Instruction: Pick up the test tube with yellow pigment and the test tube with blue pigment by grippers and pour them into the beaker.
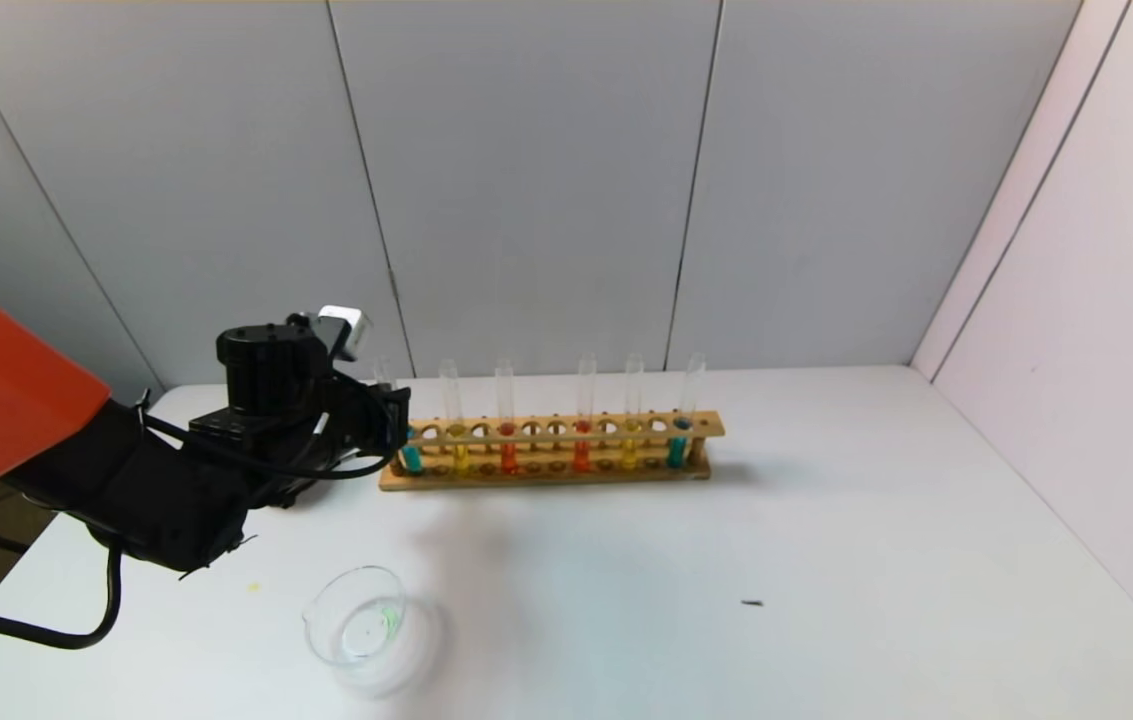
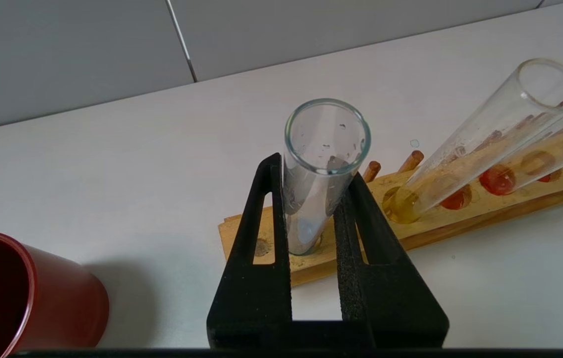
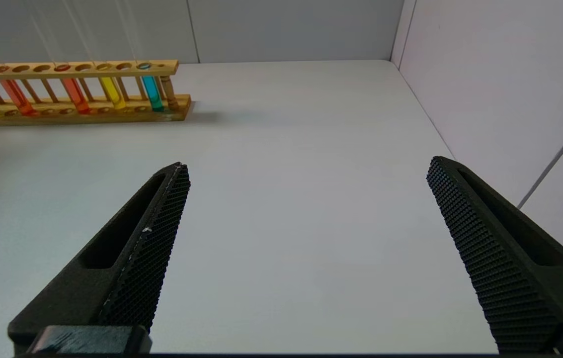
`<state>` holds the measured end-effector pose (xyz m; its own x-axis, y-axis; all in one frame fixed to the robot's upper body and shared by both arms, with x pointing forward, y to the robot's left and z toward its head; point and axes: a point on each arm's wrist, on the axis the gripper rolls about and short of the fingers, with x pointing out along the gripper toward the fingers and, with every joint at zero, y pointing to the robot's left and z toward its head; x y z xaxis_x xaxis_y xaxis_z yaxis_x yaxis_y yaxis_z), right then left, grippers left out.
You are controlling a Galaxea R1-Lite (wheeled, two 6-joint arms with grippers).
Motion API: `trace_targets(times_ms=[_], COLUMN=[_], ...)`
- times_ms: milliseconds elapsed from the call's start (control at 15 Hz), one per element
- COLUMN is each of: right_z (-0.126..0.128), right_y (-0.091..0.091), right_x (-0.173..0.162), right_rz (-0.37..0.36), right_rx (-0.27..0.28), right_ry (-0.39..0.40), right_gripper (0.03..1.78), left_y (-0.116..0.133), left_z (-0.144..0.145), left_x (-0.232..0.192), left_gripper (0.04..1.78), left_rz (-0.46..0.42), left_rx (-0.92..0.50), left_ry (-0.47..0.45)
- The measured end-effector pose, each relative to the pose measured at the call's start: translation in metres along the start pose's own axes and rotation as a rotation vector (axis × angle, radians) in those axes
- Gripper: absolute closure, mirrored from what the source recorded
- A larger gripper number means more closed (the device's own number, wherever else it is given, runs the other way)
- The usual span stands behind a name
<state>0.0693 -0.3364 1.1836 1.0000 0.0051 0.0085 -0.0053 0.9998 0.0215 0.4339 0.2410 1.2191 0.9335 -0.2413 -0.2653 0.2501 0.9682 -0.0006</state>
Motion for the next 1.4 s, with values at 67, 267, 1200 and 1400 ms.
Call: trace_targets(times_ms=[67, 267, 1200, 1400], right_z=[0.000, 0.000, 0.000, 0.000], right_y=[0.000, 0.000, 0.000, 0.000], right_x=[0.000, 0.000, 0.000, 0.000], right_rz=[0.000, 0.000, 0.000, 0.000], right_rx=[0.000, 0.000, 0.000, 0.000], right_ry=[0.000, 0.000, 0.000, 0.000], right_gripper=[0.07, 0.07, 0.07, 0.07], left_y=[-0.002, -0.012, -0.014, -0.013], left_z=[0.003, 0.013, 0.067, 0.080], left_x=[-0.002, -0.009, -0.037, -0.048], left_gripper=[1.52, 1.52, 1.52, 1.52], left_rz=[0.003, 0.026, 0.032, 0.048], left_rx=[0.002, 0.012, 0.010, 0.012], left_ry=[-0.009, -0.039, -0.101, -0.112])
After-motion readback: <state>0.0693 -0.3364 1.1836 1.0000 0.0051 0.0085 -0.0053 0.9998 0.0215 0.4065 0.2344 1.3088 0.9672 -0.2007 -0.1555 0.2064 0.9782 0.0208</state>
